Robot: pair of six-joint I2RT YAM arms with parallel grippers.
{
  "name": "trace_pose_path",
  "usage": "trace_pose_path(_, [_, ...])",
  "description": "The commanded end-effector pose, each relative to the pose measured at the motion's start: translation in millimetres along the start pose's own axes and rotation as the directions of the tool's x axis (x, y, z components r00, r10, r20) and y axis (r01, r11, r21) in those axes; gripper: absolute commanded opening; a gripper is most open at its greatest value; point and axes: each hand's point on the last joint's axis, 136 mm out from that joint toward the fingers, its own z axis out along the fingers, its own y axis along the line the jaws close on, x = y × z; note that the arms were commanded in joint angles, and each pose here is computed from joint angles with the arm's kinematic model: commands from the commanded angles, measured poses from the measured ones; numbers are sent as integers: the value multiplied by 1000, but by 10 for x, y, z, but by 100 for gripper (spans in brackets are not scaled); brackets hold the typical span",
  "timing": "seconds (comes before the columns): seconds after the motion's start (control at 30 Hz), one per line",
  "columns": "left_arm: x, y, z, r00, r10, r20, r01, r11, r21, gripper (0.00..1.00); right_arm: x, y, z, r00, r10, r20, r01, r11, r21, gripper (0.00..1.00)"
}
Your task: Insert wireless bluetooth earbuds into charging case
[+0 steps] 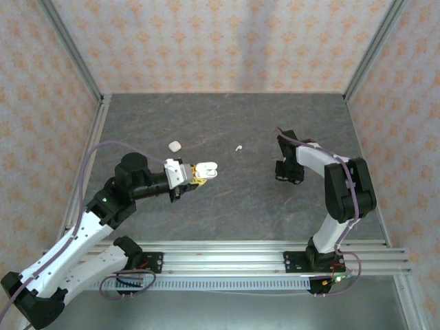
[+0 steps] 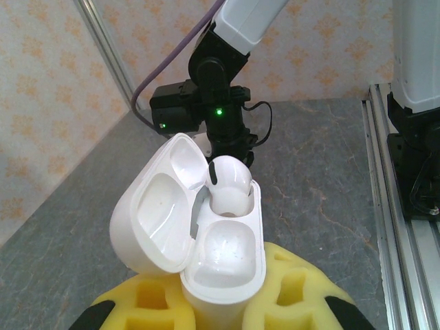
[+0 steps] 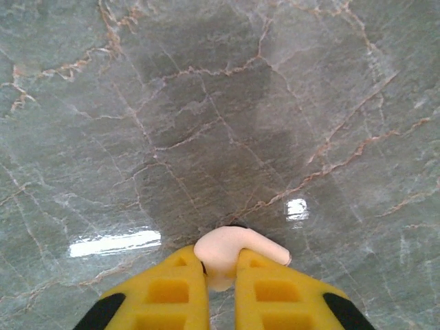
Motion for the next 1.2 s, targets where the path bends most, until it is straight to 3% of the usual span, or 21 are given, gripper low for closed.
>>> trace_pose_path(0.0, [-26,-47,-27,1000,-6,8,5,1000,13,0,-25,-26,-1,1000,-17,8,17,999,33,8])
trace_pose_path(0.1, [-21,-56,-35,1000,-9,9,9,1000,13,0,5,48,-149,1000,-24,8,24,1000,-21,3])
trace_pose_path(0.2, [-27,-63,-30,1000,-25,11,24,1000,20,0,74,273,-444,998,-59,2,59,983,-171,0])
trace_pose_path(0.33, [-52,-59,-10,999,-43,17,42,999,30,0,256,726,-1082,991,-132,11,121,873,-473,0])
trace_pose_path(0.43, [-98,-45,8,998,-43,35,42,999,34,0,385,911,-1550,985,-169,39,159,787,-596,0])
trace_pose_path(0.67, [-159,-52,45,998,-35,59,32,998,58,0,783,1274,-2465,946,-298,131,291,597,-748,0])
trace_pose_path(0.9, [-163,-54,97,996,-67,58,62,995,83,0,1119,1581,-3343,894,-344,286,406,354,-843,0])
trace_pose_path(1.17, [-165,-15,150,993,-100,55,95,992,83,0,1334,1753,-3894,867,-334,370,440,164,-883,0])
